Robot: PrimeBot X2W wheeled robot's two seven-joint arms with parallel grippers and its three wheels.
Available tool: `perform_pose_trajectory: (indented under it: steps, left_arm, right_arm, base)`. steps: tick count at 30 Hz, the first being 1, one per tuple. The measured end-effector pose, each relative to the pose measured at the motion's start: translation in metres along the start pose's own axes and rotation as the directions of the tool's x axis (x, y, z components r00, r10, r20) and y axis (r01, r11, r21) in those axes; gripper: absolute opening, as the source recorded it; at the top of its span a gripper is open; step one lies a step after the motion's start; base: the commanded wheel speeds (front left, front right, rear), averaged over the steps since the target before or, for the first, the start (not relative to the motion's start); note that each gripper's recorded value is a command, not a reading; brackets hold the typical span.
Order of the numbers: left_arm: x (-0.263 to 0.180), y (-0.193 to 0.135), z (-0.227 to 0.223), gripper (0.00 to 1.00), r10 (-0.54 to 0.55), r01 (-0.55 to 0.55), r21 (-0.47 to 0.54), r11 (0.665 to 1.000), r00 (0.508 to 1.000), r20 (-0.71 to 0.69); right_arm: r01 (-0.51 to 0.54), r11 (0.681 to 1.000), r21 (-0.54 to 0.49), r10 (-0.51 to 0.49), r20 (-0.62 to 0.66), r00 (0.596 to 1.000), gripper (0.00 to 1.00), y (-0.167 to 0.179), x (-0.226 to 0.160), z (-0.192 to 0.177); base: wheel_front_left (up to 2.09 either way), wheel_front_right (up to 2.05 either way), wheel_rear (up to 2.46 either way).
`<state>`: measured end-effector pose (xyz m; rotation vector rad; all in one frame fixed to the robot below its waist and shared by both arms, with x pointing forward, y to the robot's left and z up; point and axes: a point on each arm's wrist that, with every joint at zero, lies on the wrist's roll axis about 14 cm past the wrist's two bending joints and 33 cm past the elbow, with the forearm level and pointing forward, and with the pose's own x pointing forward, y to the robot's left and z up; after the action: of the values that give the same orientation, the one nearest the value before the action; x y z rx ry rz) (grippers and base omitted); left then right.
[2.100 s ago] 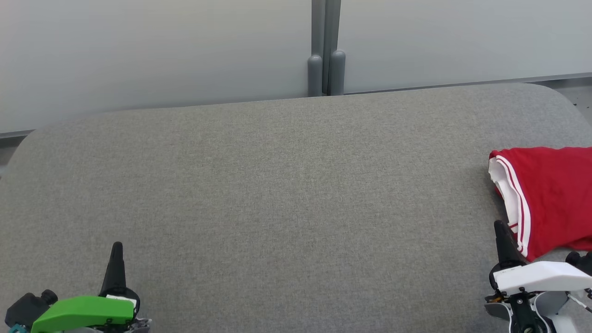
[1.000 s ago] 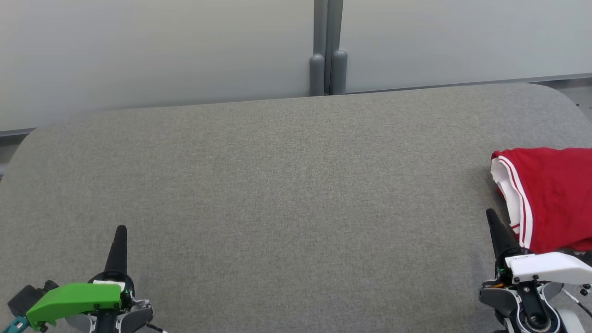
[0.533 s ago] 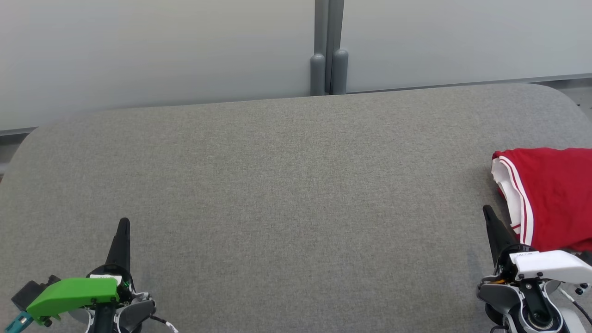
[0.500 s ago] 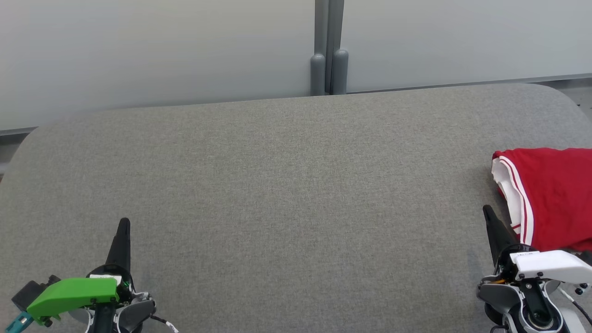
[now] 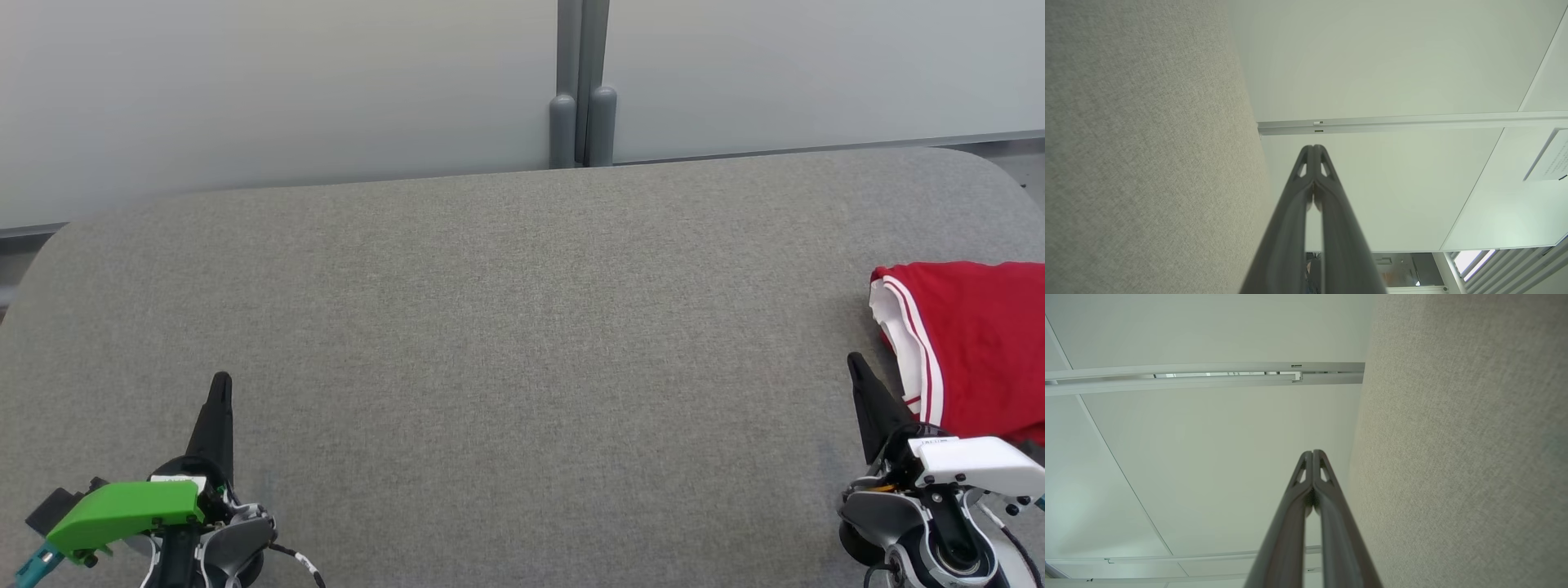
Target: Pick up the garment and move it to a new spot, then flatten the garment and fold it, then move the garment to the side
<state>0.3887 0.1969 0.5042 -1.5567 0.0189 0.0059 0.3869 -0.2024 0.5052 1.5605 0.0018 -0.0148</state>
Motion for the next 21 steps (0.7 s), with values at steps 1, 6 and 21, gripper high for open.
perform_pose_trajectory:
  steps: [1,6,21]
  left_arm:
    - [0.0004,-0.0009,-0.0003,0.0,-0.003,0.003,-0.01,1.0,1.0,-0.002]
    - [0.0005,-0.0012,-0.0004,0.0,-0.005,0.005,-0.019,1.0,1.0,-0.001]
    - [0.0005,-0.0013,-0.0004,0.0,-0.005,0.005,-0.019,1.0,1.0,-0.001]
  right_arm:
    - [-0.002,1.0,0.007,0.002,-0.001,1.0,0.0,0.0004,0.0002,-0.0001]
    - [-0.004,1.0,0.014,0.004,-0.003,1.0,0.0,0.0012,0.0005,-0.0007]
    - [-0.005,1.0,0.014,0.005,-0.004,1.0,0.0,0.0013,0.0006,-0.0007]
  base:
    - [0.0,0.0,0.0]
    - [0.0,0.0,0.0]
    - [0.0,0.0,0.0]
